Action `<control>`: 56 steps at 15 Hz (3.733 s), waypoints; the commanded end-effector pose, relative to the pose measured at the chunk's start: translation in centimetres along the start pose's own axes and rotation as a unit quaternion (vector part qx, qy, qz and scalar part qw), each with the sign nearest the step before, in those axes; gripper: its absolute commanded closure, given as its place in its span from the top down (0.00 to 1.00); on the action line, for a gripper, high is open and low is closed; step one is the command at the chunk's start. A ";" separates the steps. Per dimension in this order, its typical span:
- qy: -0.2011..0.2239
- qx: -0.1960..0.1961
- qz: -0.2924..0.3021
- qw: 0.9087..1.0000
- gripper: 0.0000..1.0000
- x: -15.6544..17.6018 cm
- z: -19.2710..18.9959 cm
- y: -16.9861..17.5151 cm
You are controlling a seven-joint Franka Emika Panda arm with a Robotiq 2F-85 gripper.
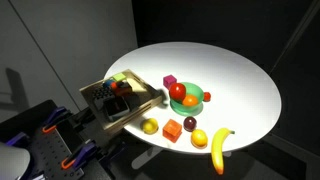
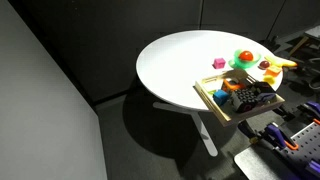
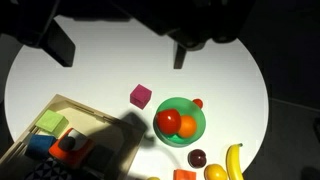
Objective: Put the lemon in the green bowl
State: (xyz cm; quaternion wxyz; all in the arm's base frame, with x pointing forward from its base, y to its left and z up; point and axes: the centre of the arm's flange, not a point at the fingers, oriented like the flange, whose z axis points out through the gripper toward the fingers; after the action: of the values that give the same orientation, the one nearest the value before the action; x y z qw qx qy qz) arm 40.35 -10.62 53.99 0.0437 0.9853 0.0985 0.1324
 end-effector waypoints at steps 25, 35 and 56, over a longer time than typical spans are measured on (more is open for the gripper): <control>-0.160 0.020 0.034 0.986 1.00 2.4 6.8 2.3; -0.177 0.024 0.029 0.983 1.00 0.6 14.8 5.1; -0.161 0.018 0.030 0.986 1.00 -1.0 21.2 5.5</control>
State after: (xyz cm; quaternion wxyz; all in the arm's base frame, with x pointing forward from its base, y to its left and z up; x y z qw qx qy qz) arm 46.14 -17.47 34.02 0.0373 0.9969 0.0627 -0.0281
